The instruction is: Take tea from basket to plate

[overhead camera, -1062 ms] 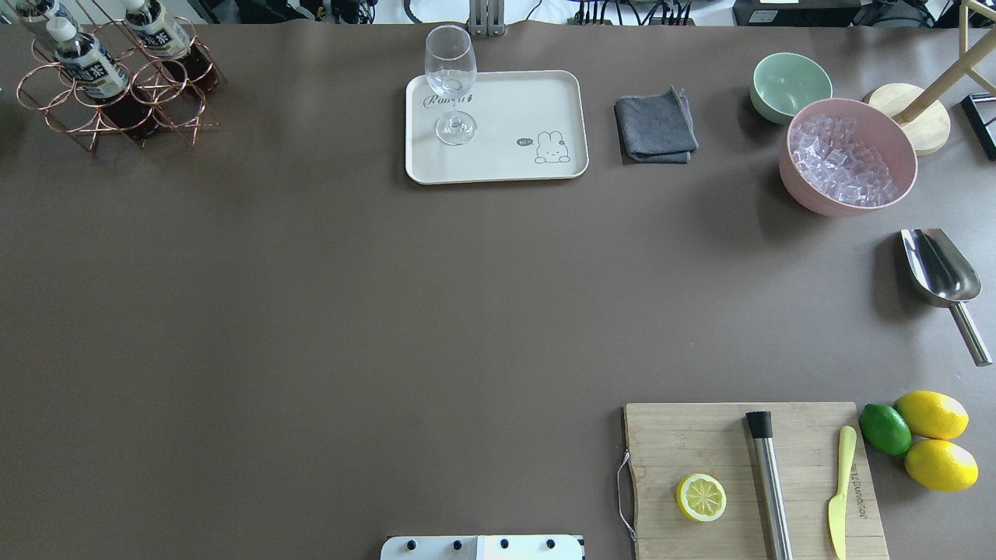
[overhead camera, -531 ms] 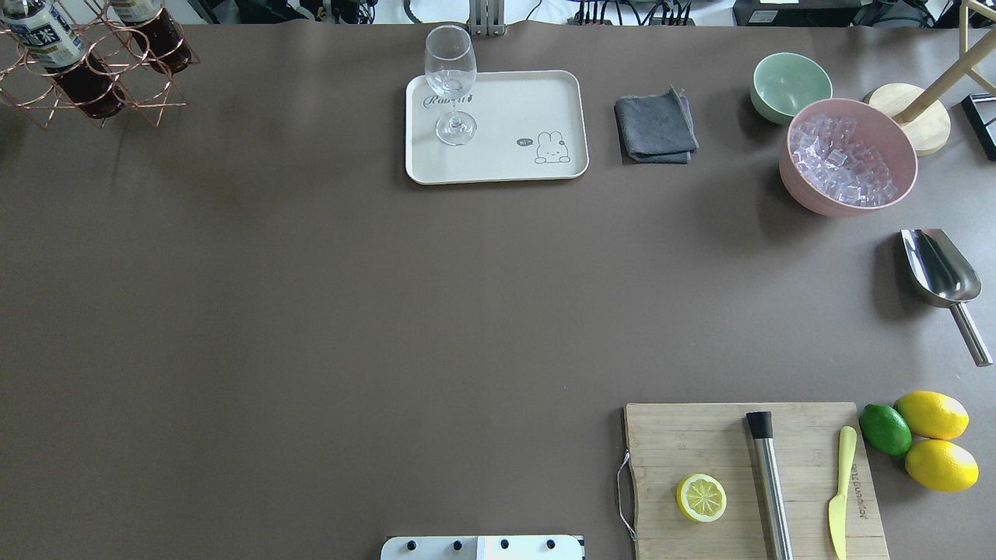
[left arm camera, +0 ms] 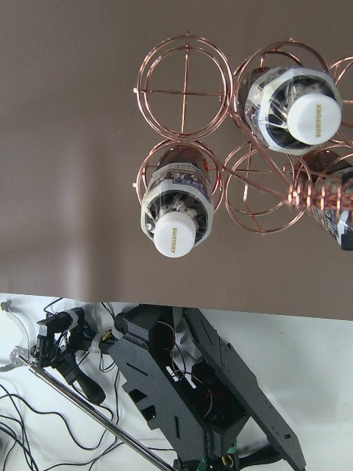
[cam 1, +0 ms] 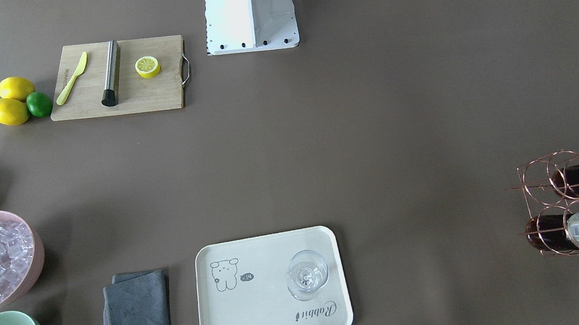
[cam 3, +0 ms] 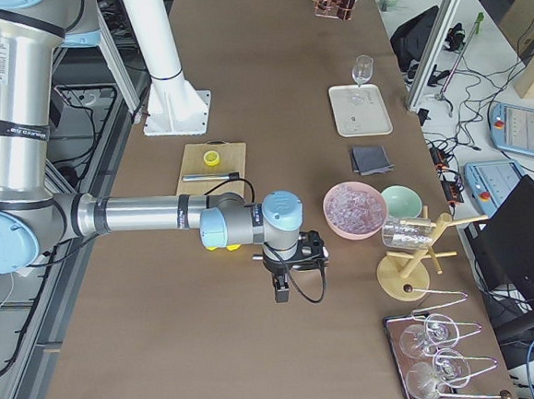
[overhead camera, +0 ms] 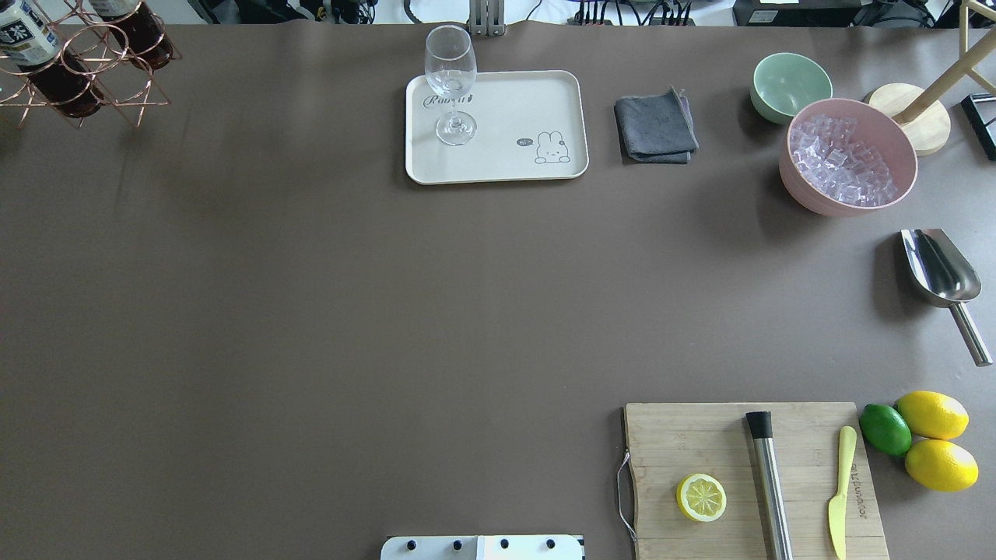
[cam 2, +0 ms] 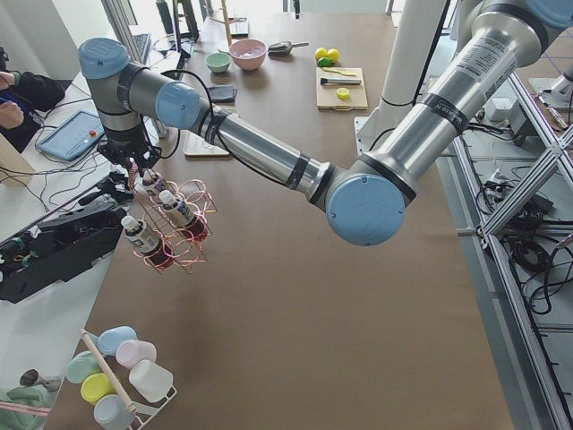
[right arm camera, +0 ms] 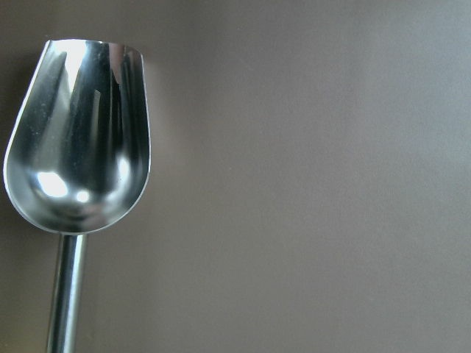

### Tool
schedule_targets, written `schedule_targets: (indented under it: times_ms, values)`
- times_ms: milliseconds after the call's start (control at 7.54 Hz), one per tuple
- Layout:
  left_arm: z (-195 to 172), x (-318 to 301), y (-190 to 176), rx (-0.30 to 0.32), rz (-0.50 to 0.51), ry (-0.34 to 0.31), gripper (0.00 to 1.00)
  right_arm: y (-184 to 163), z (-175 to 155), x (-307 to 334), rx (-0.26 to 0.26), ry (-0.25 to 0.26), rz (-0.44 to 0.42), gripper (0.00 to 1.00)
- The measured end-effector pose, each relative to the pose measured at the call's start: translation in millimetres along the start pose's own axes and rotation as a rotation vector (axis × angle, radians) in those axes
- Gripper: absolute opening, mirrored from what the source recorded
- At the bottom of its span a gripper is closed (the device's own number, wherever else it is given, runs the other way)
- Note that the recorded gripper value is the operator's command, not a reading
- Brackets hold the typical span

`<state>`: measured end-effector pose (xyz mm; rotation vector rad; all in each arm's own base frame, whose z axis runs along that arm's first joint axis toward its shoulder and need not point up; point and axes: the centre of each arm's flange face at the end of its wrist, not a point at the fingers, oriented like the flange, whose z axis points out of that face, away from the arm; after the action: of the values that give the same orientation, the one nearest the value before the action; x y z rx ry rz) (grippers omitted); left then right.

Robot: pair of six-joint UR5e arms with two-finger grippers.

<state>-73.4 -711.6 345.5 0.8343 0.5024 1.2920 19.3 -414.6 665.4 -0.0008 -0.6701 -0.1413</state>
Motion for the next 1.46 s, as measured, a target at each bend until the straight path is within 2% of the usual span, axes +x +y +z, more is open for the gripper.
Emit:
schedule_targets:
  times_ms: [265,531,796,929,1062,1460]
  values:
    - [-26,39,32,-0.003,-0.028,-0.029,0.0,0,1,1,-0.001,0.002,0.001,0.99]
    - [-46,76,75,0.012,-0.103,-0.04,0.0,0,1,2,-0.001,0.009,0.0,0.99]
    - [-64,101,84,0.028,-0.177,-0.037,0.0,1,1,4,-0.003,0.035,-0.005,0.99]
    - [-80,116,61,0.038,-0.219,-0.045,0.0,1,2,5,-0.005,0.044,-0.005,0.99]
    - [-91,135,17,0.054,-0.252,-0.045,0.0,1,4,4,-0.01,0.047,-0.009,0.99]
    - [-79,190,-141,0.128,-0.252,0.023,0.0,0,5,1,-0.009,0.041,-0.021,0.99]
